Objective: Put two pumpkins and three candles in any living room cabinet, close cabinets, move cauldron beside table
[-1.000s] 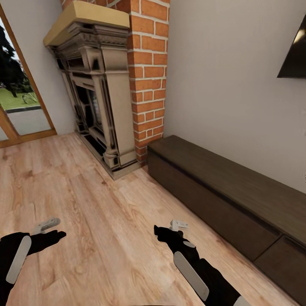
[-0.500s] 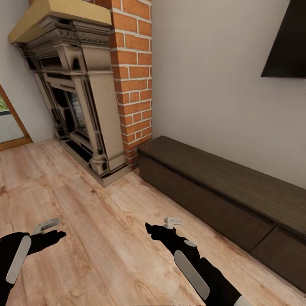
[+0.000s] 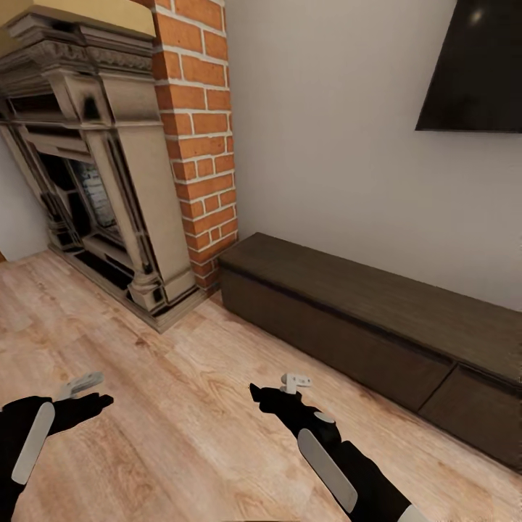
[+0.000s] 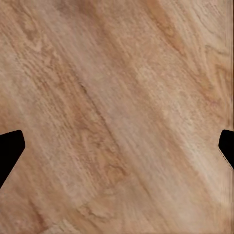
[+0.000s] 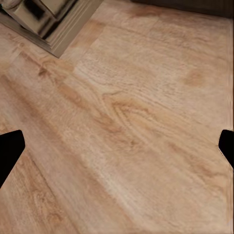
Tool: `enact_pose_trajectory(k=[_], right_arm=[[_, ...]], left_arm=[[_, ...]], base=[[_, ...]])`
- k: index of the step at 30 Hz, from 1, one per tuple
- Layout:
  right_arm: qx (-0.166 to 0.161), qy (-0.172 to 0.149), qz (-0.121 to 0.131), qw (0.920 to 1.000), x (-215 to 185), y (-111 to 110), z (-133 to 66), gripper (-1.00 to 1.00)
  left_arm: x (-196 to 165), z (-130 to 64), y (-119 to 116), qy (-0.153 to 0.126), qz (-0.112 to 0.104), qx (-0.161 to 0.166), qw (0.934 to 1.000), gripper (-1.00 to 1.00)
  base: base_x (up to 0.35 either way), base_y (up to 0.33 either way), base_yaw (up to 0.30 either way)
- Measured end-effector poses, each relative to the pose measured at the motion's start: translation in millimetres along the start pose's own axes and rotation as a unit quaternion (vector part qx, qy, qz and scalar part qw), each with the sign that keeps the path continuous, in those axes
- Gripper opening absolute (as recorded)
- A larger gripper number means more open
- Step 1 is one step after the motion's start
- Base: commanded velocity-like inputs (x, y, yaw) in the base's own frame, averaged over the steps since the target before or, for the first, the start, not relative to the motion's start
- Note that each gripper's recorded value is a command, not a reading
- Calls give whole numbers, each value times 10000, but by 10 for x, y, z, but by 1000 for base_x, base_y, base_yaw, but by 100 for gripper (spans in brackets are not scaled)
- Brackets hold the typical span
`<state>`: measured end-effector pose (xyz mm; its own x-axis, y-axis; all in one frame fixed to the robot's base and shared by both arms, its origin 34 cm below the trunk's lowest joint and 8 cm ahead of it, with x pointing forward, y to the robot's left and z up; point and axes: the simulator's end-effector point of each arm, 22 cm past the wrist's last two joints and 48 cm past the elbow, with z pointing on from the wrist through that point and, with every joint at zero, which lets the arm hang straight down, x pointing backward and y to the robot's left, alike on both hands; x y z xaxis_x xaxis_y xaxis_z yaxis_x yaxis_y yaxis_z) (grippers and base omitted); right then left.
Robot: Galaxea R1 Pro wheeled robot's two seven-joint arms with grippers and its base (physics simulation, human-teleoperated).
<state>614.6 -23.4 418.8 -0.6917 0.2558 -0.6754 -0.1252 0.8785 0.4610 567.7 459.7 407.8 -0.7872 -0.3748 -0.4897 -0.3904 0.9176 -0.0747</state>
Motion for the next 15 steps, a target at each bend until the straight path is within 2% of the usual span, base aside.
enact_pose_trajectory(k=[15], right_arm=[[34, 2, -10, 10000, -1, -38, -3, 100]], left_arm=[[23, 6, -65, 28, 110, 20, 9999, 100]], base=[[6, 4, -281]])
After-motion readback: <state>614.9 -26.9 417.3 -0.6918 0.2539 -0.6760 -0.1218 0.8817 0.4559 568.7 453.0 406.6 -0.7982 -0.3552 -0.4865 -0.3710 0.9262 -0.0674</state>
